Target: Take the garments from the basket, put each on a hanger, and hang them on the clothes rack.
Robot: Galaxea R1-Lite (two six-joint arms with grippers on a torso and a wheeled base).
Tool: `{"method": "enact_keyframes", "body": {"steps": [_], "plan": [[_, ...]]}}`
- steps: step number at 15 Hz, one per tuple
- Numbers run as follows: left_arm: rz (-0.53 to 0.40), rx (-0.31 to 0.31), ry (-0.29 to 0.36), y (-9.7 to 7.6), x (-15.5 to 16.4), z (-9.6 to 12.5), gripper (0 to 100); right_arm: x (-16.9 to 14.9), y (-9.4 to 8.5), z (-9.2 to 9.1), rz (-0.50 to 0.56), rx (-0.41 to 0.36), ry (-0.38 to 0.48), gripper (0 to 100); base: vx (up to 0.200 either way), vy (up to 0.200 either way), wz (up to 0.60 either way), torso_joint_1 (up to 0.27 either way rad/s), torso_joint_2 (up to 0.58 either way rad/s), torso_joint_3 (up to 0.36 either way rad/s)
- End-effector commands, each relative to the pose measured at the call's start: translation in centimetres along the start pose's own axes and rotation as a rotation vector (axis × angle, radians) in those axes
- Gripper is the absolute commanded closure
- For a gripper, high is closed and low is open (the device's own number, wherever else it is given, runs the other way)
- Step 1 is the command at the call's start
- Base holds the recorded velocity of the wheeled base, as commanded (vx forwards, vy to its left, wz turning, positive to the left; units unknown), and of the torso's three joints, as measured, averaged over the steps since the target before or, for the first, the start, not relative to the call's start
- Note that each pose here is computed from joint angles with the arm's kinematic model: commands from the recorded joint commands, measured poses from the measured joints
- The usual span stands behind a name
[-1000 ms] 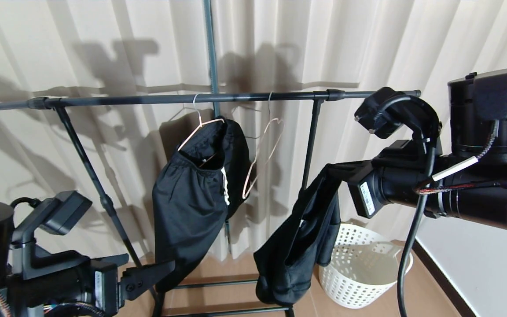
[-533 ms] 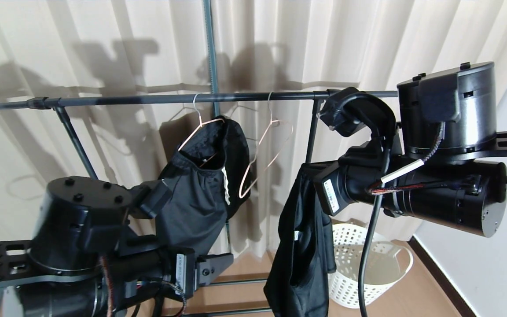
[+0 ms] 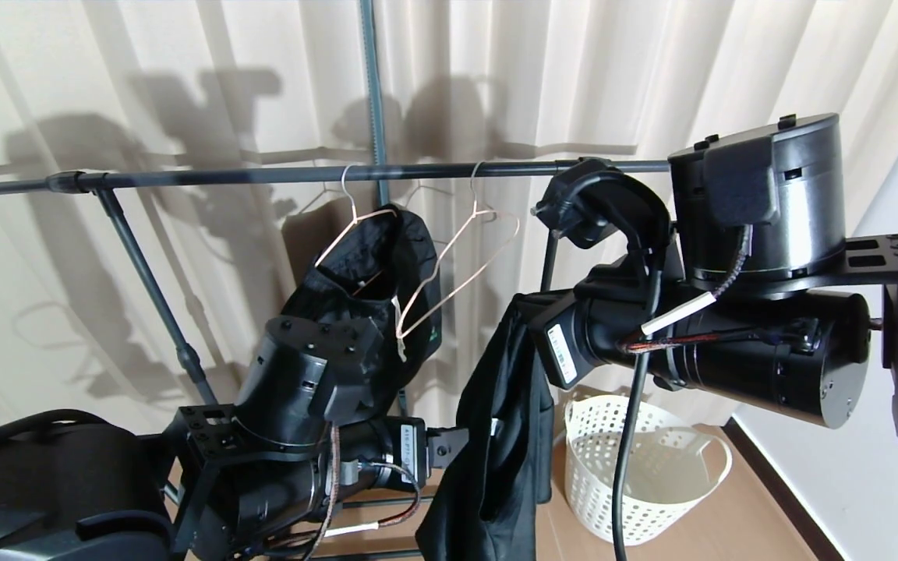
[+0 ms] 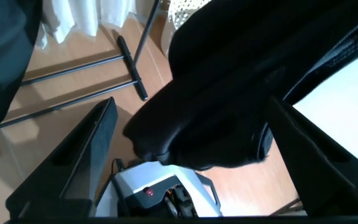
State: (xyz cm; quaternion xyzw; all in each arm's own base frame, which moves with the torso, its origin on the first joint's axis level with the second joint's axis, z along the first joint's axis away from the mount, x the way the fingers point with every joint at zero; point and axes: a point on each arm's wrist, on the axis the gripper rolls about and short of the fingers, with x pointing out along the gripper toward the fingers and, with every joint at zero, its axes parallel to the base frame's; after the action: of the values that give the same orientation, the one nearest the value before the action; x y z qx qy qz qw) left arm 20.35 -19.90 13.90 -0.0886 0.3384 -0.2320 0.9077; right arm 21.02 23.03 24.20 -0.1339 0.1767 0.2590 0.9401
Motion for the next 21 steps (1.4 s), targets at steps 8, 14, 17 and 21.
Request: {"method": "enact_keyframes", "body": {"steps": [8,14,17,21], "plan": [[-0.028,0.022,-0.017,-1.0,1.4,-0.7,0,1.2,0.7,0.4,-0.006,0.001,-0.001,100,0.000,0.000,0.00,0.000,0.00,0.000],[0.051,0.035,0.007,-1.9,7.2,-0.8,0,0.3,0.4,0.7,-0.010,0.013,-0.016,100,0.000,0.000,0.00,0.000,0.00,0.000],[0.106,0.038,0.018,-1.3,7.8,-1.4,0,-0.6,-0.1,0.8,-0.024,0.022,-0.032,100,0.000,0.000,0.00,0.000,0.00,0.000],[0.188,0.055,0.036,-0.3,7.4,-2.8,0,-1.0,-0.8,1.0,-0.045,0.035,-0.044,100,0.000,0.000,0.00,0.000,0.00,0.000]]}}
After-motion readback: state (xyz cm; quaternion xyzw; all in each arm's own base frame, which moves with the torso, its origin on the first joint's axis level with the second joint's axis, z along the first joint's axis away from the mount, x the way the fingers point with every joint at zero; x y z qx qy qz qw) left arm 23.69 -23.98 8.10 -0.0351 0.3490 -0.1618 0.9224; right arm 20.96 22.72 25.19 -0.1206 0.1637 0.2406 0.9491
